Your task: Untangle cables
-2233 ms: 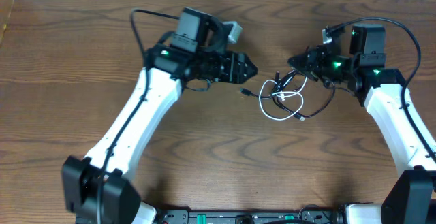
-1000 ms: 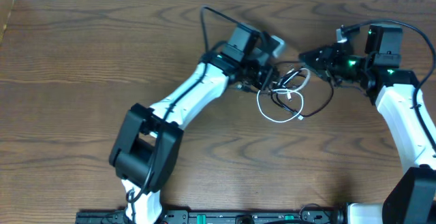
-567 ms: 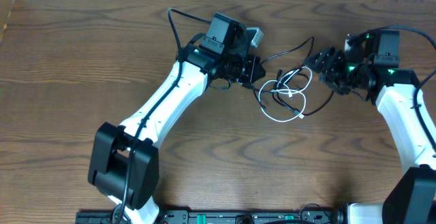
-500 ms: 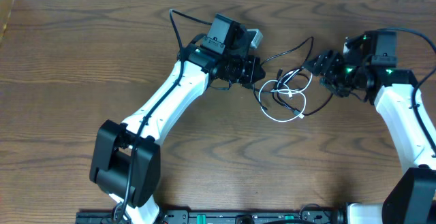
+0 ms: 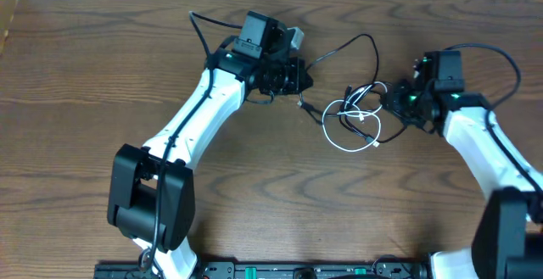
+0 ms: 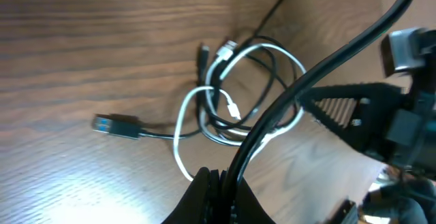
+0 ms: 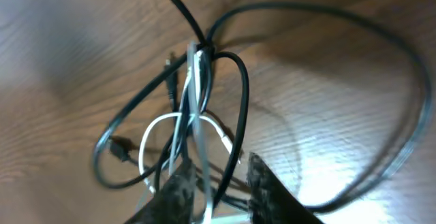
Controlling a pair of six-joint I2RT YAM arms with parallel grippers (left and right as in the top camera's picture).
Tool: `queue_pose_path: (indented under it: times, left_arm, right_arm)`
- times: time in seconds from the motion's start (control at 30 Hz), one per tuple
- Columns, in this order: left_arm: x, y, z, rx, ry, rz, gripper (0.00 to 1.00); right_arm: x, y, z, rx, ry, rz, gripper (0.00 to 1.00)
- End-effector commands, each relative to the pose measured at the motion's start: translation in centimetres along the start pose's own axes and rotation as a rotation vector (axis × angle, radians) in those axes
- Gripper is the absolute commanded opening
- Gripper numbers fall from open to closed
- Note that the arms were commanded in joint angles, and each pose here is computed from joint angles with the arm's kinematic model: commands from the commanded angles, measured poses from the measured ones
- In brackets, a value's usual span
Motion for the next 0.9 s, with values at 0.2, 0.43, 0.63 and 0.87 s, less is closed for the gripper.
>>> queue_pose_path:
  times: [0.2,0.43,0.63,0.87]
  left_arm:
    - [0.8,-2.0,5.4,0.262,-0.079,-0.058,0.07]
    - [0.5,-5.5,10.4,0.458,-0.178,-0.079,0.08]
    - [0.4,-8.8,11.1,0.422,-0.201,-0.106,0.22]
    - [1.7,-11.7,4.7,-0.008,0.077,-0.187,0.67]
  right_arm:
    - [-1.6,4.6,-1.7,-0.069,0.009,0.101,0.01]
    - [-1.6,1.0,2.0,0.126,-0.183,0.109,0.01]
    - [-2.5,-5.2,5.8,0.35,-0.37,0.065,0.01]
    - [-3.7,-10.5,7.7,0.496,-0.477,0.005,0.01]
Point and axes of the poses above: each gripper's point midway between its finger pads, its own y axis out along the fingers, its own z axis along the line the jaws close on, x = y × z, the point moved 6 cm from there along -y, back along the fingers, and after that the axes turned 13 degrees about y, right-handed, at the moved point
